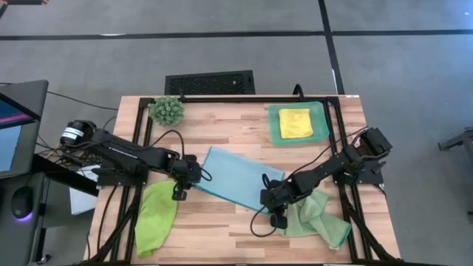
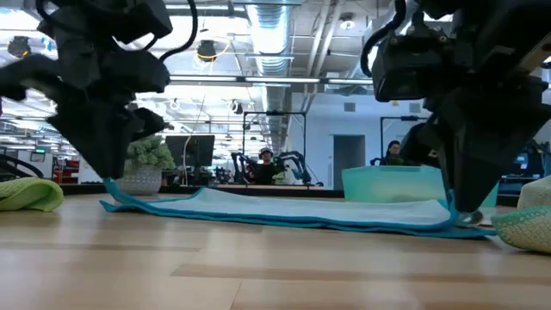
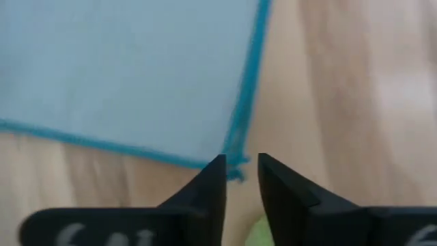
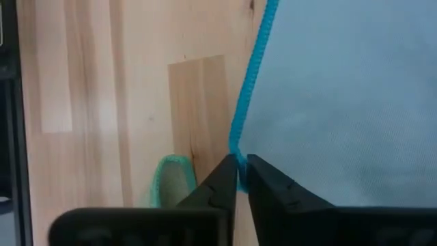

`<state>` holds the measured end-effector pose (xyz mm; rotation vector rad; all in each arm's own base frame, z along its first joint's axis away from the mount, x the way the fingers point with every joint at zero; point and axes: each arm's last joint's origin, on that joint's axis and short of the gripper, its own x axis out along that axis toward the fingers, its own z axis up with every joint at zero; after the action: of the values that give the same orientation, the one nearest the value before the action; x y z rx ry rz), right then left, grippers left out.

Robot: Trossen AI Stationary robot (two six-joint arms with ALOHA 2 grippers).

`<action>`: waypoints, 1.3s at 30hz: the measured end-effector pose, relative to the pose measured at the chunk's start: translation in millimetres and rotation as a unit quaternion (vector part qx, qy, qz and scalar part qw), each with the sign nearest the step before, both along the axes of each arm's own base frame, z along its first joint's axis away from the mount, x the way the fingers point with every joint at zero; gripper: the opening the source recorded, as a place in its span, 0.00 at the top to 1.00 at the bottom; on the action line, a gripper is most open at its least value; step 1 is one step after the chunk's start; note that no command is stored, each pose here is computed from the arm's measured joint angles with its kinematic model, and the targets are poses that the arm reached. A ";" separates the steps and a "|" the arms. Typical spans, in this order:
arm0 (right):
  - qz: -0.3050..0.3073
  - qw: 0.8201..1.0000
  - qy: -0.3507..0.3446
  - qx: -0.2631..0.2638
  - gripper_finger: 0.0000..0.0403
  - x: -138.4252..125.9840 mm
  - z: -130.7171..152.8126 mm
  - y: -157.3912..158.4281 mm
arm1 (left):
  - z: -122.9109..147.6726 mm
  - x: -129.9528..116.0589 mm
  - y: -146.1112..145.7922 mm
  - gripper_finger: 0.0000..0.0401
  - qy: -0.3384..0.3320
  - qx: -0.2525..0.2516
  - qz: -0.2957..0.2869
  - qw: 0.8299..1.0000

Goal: Fold microfiber towels
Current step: Fold the blue microfiber cloth

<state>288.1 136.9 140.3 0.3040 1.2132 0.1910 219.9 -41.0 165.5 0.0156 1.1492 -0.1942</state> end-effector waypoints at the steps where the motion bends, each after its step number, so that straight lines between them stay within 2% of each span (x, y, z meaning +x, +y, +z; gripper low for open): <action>1: -0.001 1.000 0.001 0.000 0.84 -0.1 -0.1 0.0 | 2.7 1.7 -0.8 0.78 -0.003 -0.008 -0.003 1.000; 5: 0.003 1.000 0.003 0.011 0.79 0.2 0.7 -0.5 | 18.3 3.3 -1.1 0.70 -0.005 -0.003 -0.019 1.000; 8: 0.013 0.999 -0.007 0.028 0.74 0.0 11.0 -3.8 | 34.0 4.5 3.4 0.67 -0.037 0.046 -0.018 0.998; 10: 0.022 0.999 -0.008 0.027 0.71 -4.0 19.6 -9.7 | 39.0 7.9 11.6 0.67 -0.068 0.079 0.008 0.995; 12: 0.024 0.999 -0.025 0.022 0.68 -4.9 30.5 -16.0 | 32.6 13.8 21.1 0.69 -0.098 0.075 0.024 0.992; 15: 0.002 0.998 -0.048 -0.048 0.66 -11.9 45.0 -28.2 | 10.1 24.3 34.6 0.79 -0.119 0.053 0.021 0.991; 17: -0.014 0.994 -0.057 -0.090 0.70 -14.2 43.2 -37.7 | 1.1 30.2 42.3 0.89 -0.118 0.060 0.032 0.991; 19: -0.028 0.994 -0.048 -0.092 0.78 -14.6 33.0 -48.3 | -7.4 36.2 48.5 0.97 -0.113 0.068 0.042 0.990; 21: -0.040 0.995 -0.027 -0.088 0.90 -16.6 17.8 -58.8 | -17.8 38.7 51.5 0.98 -0.094 0.069 0.047 0.992; 23: -0.056 0.994 0.002 -0.093 0.97 -21.8 3.0 -68.1 | -29.6 40.7 52.8 0.98 -0.070 0.068 0.049 0.994; 27: -0.075 0.993 0.003 -0.097 0.96 -23.8 -9.8 -79.0 | -42.6 46.0 53.1 1.00 -0.056 0.066 0.051 0.995; 31: -0.080 0.987 -0.011 -0.140 0.98 -17.4 -13.3 -92.7 | -41.7 44.0 50.4 1.00 -0.047 0.061 0.065 0.995; 35: -0.093 0.976 -0.026 -0.197 0.98 -11.3 -14.2 -117.1 | -28.6 33.2 43.8 1.00 -0.023 0.058 0.071 0.995; 39: -0.084 0.968 -0.055 -0.230 0.99 1.8 2.8 -135.9 | 2.2 27.3 36.1 1.00 -0.047 0.071 0.073 0.994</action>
<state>289.9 1.0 143.1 -0.0109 1.0794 -0.2176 247.2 -5.0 167.8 0.0646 1.0635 0.0182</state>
